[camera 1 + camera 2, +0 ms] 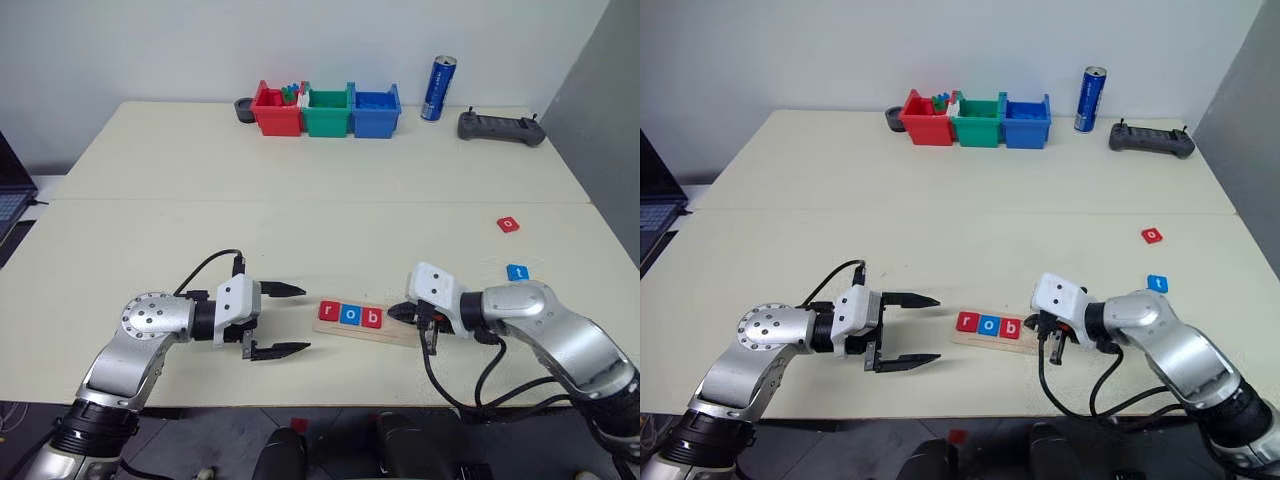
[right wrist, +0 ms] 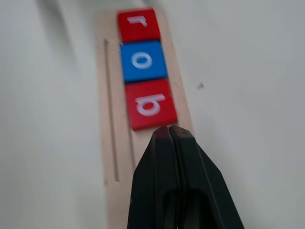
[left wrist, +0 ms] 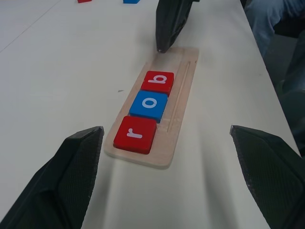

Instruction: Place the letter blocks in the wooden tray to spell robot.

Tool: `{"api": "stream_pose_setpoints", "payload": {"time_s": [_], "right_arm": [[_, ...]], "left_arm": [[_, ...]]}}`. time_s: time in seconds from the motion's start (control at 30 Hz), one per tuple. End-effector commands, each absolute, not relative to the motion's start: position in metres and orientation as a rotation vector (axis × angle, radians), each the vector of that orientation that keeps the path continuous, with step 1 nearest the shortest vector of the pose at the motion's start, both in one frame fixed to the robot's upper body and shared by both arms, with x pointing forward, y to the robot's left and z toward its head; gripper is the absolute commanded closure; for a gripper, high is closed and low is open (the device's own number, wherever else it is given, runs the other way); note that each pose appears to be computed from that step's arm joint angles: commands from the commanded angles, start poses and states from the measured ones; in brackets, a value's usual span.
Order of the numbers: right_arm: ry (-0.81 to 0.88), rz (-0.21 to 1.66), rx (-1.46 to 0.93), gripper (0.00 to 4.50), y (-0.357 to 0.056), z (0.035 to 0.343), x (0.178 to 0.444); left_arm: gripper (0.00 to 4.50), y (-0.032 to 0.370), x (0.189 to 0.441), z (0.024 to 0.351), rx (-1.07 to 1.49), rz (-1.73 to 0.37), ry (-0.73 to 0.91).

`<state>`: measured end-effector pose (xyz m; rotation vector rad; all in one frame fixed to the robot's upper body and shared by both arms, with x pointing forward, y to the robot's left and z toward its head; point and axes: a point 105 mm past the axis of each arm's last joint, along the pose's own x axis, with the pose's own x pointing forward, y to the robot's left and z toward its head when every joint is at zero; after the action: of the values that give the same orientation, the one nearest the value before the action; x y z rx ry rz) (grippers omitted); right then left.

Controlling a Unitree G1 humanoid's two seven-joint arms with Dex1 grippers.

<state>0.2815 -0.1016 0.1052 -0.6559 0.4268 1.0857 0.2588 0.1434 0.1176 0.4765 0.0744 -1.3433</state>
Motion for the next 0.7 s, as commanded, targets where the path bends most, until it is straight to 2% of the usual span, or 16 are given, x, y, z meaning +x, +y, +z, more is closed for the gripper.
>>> {"api": "stream_pose_setpoints", "payload": {"time_s": [0.03, 0.37, 0.7], "right_arm": [[0.384, 1.094, -0.706, 4.47, -0.096, 0.112, 0.287], [0.408, 1.207, -0.701, 4.47, -0.081, 0.109, 0.276], [0.377, 1.209, -0.707, 4.47, -0.071, 0.108, 0.279]], "left_arm": [[0.00, 0.149, 0.260, 0.126, 0.502, -1.310, 0.046], [0.00, 0.147, 0.259, 0.128, 0.497, -1.303, 0.040], [0.00, 0.145, 0.260, 0.127, 0.492, -1.305, 0.039]]}}
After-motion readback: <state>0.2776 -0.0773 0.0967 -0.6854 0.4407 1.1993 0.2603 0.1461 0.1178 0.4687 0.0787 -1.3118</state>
